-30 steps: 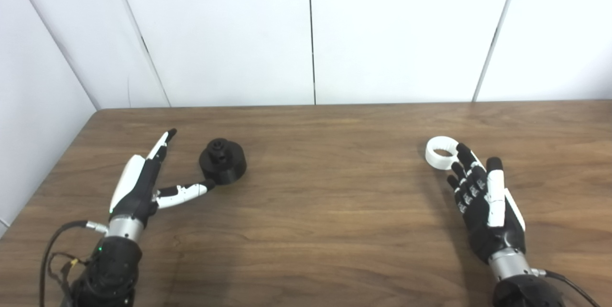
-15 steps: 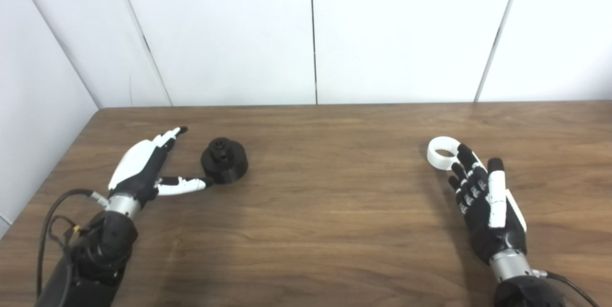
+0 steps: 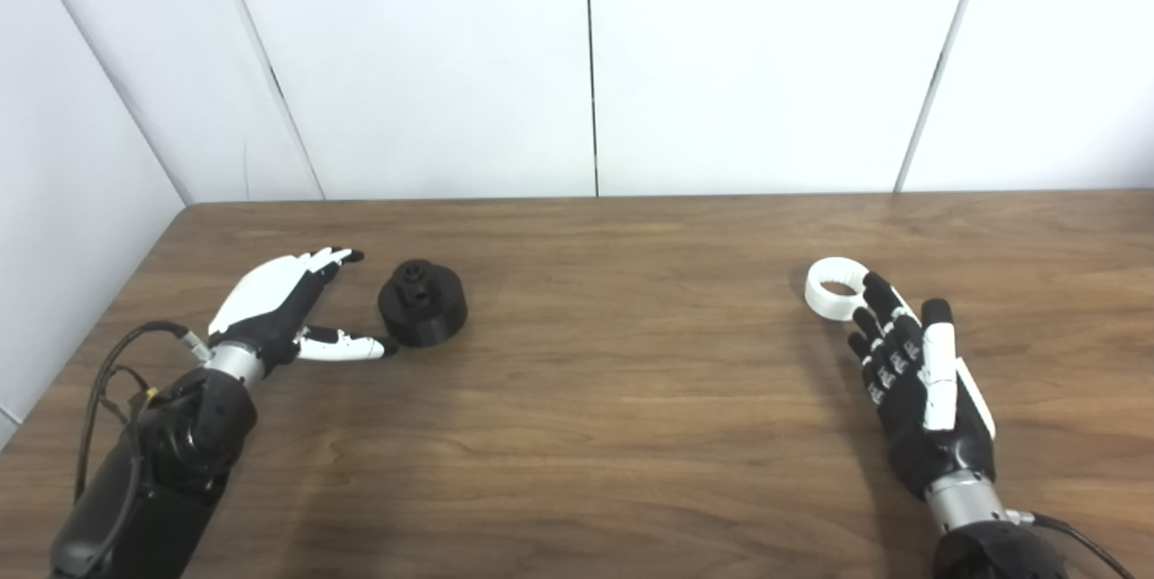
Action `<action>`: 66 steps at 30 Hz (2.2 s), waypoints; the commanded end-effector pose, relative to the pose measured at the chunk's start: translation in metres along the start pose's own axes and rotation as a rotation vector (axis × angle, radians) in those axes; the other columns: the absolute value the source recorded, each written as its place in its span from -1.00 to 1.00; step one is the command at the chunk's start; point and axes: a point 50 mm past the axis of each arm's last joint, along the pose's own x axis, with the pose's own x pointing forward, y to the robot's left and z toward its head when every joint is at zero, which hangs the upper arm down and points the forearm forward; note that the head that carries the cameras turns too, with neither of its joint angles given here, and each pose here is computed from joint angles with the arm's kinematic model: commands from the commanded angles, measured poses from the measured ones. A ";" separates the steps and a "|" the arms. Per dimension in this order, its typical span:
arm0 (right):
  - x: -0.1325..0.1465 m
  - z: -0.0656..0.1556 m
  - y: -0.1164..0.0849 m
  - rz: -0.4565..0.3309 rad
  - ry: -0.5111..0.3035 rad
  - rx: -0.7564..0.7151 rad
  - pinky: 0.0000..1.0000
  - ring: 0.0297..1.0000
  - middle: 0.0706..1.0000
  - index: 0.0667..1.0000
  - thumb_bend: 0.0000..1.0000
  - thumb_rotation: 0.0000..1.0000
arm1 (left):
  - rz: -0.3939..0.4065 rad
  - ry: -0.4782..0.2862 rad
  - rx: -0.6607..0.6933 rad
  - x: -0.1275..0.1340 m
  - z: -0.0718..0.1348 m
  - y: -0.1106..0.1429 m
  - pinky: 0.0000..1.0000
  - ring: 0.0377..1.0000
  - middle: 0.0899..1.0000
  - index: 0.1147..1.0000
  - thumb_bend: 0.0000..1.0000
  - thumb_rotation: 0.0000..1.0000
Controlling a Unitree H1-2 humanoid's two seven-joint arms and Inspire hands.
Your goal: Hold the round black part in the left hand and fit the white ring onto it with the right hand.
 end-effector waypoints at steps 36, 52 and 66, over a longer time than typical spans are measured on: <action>0.004 0.019 0.008 0.015 -0.090 0.001 1.00 0.98 0.98 0.85 0.26 1.00 | -0.002 -0.043 0.102 0.035 0.022 0.035 0.95 1.00 0.95 0.75 1.00 -0.05; 0.003 0.018 0.006 0.000 -0.094 0.000 1.00 0.97 0.96 0.83 0.27 1.00 | -0.034 -0.054 0.099 0.045 0.030 0.032 0.90 1.00 0.96 0.72 1.00 -0.03; 0.001 0.018 0.006 -0.007 -0.094 0.007 1.00 0.99 0.98 0.85 0.27 1.00 | -0.052 -0.072 0.111 0.051 0.038 0.029 0.92 1.00 0.97 0.70 1.00 -0.03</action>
